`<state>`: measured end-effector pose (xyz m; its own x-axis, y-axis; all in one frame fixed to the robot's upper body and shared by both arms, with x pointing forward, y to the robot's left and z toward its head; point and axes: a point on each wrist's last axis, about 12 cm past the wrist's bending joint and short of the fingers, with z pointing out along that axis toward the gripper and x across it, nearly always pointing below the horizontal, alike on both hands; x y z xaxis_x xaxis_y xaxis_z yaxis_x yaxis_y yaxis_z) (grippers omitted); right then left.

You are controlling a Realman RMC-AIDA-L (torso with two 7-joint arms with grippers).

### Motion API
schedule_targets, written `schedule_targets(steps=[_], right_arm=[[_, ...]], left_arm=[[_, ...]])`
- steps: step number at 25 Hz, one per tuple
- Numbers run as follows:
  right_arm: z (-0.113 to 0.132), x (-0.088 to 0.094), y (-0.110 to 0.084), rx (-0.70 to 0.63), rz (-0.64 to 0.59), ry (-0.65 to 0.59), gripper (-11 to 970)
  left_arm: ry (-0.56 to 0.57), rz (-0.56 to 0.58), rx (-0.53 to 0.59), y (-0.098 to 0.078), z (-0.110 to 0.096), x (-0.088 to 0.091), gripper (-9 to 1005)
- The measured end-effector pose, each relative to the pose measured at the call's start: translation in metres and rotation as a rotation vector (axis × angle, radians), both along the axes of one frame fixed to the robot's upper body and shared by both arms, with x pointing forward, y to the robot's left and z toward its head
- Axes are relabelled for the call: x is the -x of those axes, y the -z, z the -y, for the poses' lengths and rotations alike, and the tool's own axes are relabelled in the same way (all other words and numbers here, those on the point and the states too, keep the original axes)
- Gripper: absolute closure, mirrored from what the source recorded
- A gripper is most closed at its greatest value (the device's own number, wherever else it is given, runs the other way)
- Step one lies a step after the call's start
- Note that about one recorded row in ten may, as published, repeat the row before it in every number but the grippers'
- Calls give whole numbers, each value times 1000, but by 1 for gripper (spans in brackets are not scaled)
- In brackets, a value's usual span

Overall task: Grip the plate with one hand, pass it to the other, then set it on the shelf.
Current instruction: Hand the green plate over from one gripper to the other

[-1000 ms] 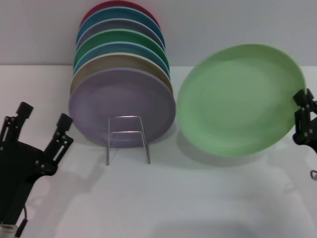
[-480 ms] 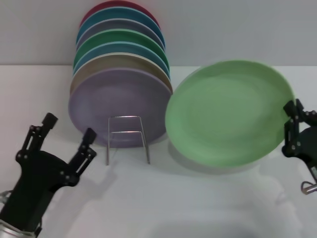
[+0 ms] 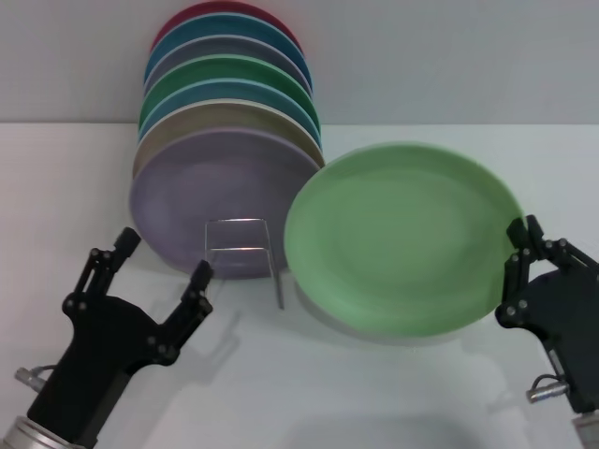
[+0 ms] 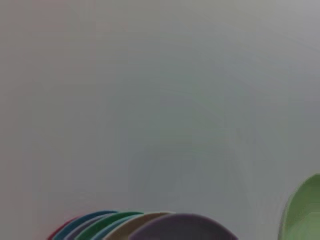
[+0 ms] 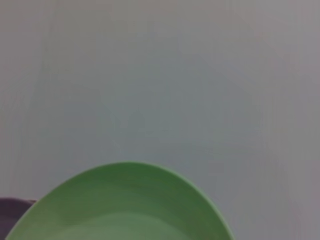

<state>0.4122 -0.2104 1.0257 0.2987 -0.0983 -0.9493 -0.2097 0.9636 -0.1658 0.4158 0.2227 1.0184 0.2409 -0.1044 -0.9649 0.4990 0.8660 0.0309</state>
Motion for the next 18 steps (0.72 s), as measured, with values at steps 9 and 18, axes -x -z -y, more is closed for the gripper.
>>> schedule_targets(steps=[9,18], right_arm=[[-16,17,-5,81,35,41,937],[-33,32,-8,226,53,81,938]], left_arm=[[109,-14,-31,3,9,7,159],[155,-30,-42,4,16,6,159]])
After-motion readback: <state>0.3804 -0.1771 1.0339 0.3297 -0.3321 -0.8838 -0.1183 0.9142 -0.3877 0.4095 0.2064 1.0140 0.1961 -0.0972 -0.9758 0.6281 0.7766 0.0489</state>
